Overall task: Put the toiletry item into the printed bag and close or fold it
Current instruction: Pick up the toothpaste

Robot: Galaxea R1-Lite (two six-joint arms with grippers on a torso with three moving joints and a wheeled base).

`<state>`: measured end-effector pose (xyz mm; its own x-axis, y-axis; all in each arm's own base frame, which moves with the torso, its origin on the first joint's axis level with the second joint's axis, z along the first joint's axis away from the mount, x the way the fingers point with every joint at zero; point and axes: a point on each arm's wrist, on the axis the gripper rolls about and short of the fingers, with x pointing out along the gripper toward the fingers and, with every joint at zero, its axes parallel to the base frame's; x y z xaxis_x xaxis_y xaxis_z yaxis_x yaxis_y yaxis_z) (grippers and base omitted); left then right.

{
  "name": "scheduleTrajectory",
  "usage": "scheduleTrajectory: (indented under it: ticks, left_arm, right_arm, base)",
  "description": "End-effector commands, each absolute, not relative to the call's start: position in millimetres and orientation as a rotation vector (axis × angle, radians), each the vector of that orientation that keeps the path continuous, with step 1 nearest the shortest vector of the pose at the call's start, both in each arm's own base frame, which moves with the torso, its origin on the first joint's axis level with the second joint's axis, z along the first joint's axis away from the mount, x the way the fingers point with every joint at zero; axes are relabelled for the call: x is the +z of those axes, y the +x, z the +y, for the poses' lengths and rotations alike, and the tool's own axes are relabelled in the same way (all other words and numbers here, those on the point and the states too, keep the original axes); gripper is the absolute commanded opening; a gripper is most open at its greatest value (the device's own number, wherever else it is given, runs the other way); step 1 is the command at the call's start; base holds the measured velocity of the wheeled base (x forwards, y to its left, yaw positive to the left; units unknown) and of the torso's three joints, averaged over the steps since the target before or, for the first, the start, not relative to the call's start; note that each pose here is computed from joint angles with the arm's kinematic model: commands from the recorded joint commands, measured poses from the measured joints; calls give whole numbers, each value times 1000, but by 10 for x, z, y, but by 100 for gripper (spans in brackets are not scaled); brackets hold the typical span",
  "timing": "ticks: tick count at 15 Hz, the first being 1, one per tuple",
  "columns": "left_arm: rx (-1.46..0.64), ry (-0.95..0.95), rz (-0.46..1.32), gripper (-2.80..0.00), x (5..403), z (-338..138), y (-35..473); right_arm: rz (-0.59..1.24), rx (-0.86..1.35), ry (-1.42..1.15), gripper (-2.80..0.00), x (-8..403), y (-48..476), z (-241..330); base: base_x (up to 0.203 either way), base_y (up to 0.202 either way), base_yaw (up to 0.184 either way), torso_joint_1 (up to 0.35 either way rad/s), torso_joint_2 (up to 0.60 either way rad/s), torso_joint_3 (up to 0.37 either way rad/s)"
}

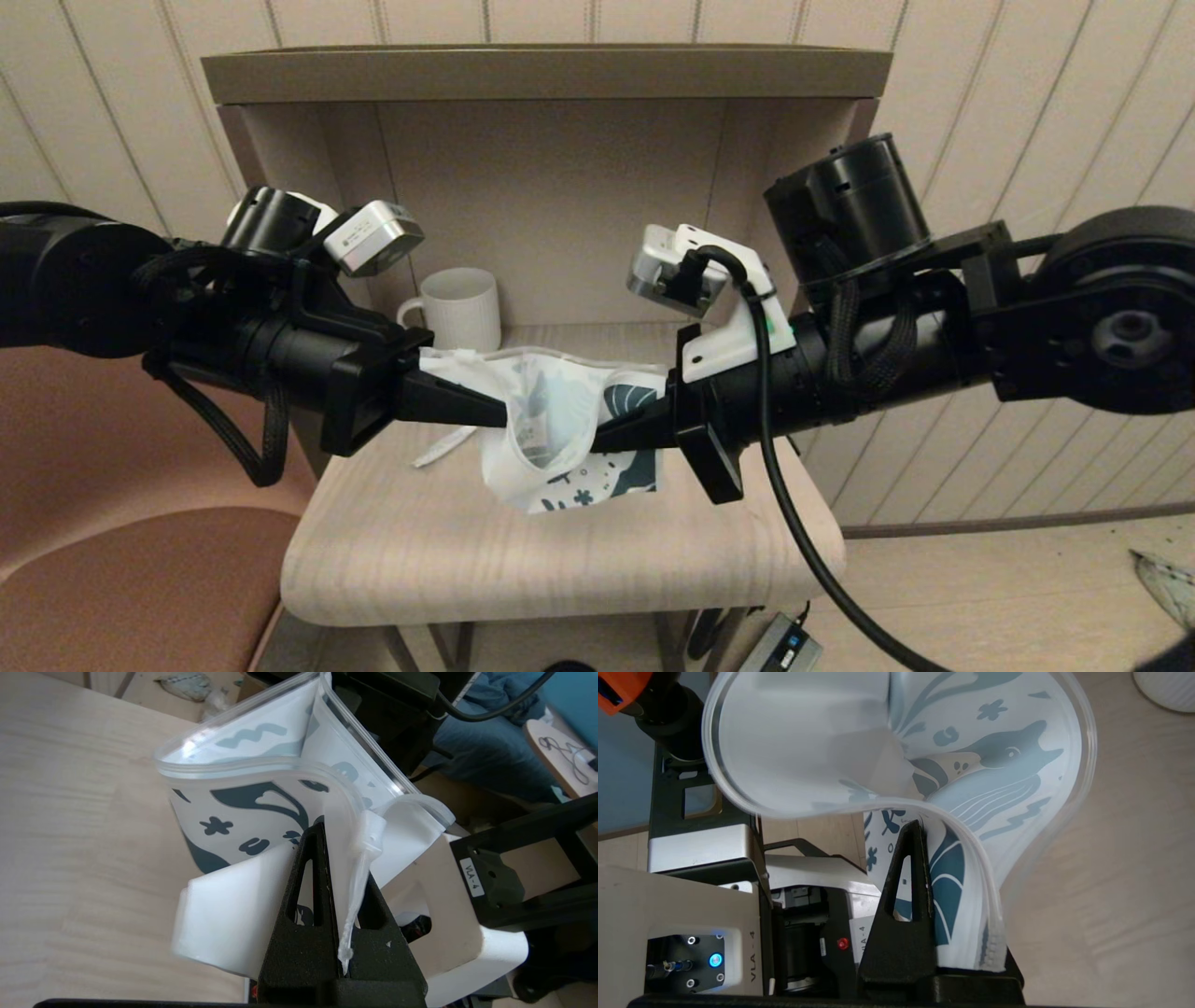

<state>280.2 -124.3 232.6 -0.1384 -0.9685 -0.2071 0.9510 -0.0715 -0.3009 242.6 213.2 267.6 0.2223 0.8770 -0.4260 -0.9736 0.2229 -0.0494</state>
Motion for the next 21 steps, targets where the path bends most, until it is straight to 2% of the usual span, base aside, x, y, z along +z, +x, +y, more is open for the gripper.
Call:
scheduleTrajectory:
  ticks: [1,7,8,9,14,21]
  left_arm:
    - [-1655,-60,422,-280,2304,-1220,2808]
    - [-1575,-91,445,-280,2203,-1002,2936]
    - [-1577,-86,437,-68,2219,-1004,2933]
    - [-1579,-88,435,0,2228,-1010,2949]
    - [-1582,-112,466,0,2099,-1015,3009]
    - [-1479,-143,488,0,2029,-706,2931]
  right_arm:
    - [333,1312,-337,-280,2697,2389,2091]
    - [310,1301,-335,-280,2780,2262,1944]
    - [310,1301,-335,-280,2780,2262,1944]
    - [309,1302,-335,-280,2780,2264,1948]
    - [310,1298,-336,-280,2778,2259,1941]
    - [243,1231,-320,-280,2982,2190,1654]
  base:
    - [0,0,0,0,0,0]
    - [0,0,0,0,0,0]
    - [0,0,0,0,0,0]
    - [0,0,0,0,0,0]
    - [0,0,0,0,0,0]
    - [0,0,0,0,0,0]
